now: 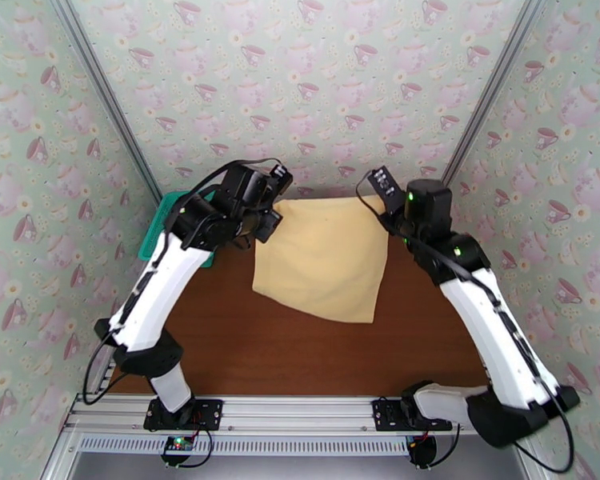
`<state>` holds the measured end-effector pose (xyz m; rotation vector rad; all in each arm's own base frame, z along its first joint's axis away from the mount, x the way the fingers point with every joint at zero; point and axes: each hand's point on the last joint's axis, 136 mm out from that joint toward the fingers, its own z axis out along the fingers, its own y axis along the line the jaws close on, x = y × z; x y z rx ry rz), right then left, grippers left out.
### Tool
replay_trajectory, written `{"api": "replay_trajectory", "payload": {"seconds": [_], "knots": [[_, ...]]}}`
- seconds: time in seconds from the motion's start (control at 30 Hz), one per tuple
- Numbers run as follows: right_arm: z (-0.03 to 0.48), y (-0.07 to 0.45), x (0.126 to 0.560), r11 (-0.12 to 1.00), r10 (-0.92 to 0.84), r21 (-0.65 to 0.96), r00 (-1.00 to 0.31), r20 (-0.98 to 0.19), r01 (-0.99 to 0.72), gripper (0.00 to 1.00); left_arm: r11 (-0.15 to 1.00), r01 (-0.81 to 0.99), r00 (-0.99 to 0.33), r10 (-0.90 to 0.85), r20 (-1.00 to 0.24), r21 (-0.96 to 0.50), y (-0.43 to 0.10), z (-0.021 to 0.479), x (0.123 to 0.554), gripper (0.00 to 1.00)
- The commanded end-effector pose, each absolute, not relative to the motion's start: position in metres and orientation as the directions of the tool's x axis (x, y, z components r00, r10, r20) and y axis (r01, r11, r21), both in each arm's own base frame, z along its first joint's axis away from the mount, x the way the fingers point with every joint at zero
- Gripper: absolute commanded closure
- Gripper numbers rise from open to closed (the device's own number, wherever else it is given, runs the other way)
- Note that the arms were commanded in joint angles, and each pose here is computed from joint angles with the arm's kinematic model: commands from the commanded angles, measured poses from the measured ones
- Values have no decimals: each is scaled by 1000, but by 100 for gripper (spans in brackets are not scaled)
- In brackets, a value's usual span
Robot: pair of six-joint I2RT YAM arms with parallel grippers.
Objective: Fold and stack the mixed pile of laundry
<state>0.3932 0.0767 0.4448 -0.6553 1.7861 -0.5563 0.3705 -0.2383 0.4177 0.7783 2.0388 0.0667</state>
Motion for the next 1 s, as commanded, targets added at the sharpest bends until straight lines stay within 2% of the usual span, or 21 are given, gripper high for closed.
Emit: {"api": "replay_trajectory", "payload": {"seconds": [0.0, 0.17, 0.27, 0.43, 0.63, 0.77, 0.97], "knots": [[483, 81, 388, 741, -672, -653, -170, -721, -158, 100, 770, 435, -181, 583, -792, 467, -236, 469, 395, 100], [496, 73, 361, 770, -637, -622, -148, -756, -139, 100, 753, 471, -107, 566, -817, 460, -244, 481, 387, 100], [471, 72, 337, 795, -604, -577, -161, -780, -187, 100, 740, 516, -146, 572, -807, 431, -248, 445, 374, 100], [375, 89, 291, 848, -488, -393, -236, -840, -356, 100, 751, 542, -233, 567, -790, 378, -245, 341, 336, 100], [249, 112, 228, 893, -329, -109, -470, -819, -436, 100, 826, 525, -410, 456, -790, 204, -228, 216, 277, 100], [249, 114, 212, 895, -333, -93, -514, -790, -436, 100, 839, 525, -481, 432, -763, 144, -229, 177, 252, 100], [247, 114, 227, 887, -404, -171, -540, -738, -430, 100, 841, 504, -514, 475, -714, 197, -226, 164, 252, 100]]}}
